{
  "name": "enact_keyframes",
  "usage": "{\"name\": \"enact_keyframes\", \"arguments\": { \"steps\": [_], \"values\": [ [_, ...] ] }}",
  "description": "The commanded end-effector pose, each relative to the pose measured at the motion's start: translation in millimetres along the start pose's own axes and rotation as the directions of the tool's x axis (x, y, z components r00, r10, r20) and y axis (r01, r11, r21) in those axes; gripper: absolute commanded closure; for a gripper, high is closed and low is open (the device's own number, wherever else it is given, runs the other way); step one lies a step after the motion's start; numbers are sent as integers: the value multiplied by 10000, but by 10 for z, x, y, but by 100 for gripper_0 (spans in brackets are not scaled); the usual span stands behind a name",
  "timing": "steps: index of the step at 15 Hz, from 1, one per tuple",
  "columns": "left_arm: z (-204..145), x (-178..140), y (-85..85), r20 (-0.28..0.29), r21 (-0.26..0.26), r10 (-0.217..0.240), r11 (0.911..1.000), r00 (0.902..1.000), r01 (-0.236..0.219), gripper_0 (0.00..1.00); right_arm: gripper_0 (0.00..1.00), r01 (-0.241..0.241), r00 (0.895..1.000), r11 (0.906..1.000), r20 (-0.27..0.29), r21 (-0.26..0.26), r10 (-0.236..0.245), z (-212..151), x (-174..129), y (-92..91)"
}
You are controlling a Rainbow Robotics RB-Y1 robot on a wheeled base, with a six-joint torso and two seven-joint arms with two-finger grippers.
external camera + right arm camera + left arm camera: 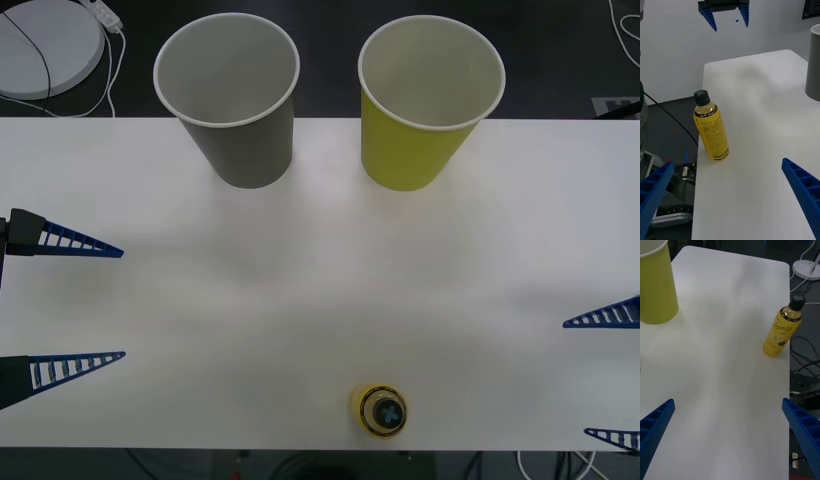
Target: Put the can into the green bin and the plastic bottle into the gray bin
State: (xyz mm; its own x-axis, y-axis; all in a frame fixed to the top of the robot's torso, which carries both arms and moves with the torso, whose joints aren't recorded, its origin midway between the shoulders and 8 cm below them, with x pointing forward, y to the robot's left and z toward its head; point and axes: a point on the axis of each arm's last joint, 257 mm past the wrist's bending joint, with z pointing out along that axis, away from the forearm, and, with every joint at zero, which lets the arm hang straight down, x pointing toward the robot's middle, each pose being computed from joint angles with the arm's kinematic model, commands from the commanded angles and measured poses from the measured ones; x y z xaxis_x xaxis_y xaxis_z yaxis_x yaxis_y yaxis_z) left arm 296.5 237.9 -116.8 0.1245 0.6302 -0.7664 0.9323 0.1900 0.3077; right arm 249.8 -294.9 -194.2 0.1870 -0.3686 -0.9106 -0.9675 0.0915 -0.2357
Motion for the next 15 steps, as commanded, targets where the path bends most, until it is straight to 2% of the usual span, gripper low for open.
{"name": "enact_keyframes", "arguments": {
  "steps": [1,6,9,10,11,15],
  "values": [
    [0,0,0,0,0,0,10000,10000,0,0,0,-473,9986,9988,220,-155,477,115,147,90],
    [0,0,0,0,0,0,10000,10000,0,0,0,-768,9952,9970,607,-110,774,291,329,108],
    [0,0,0,0,0,0,10000,10000,0,0,0,-554,9955,9984,756,-141,564,383,376,134],
    [0,0,0,0,0,0,10000,10000,0,0,0,-210,9968,9997,770,-80,215,420,399,137],
    [0,0,0,0,0,0,10000,10000,0,0,0,-149,9962,9999,855,4,148,455,421,141],
    [0,0,0,0,0,0,10000,10000,0,0,0,154,9881,9999,1531,-64,-142,713,506,229]
  ]
}}
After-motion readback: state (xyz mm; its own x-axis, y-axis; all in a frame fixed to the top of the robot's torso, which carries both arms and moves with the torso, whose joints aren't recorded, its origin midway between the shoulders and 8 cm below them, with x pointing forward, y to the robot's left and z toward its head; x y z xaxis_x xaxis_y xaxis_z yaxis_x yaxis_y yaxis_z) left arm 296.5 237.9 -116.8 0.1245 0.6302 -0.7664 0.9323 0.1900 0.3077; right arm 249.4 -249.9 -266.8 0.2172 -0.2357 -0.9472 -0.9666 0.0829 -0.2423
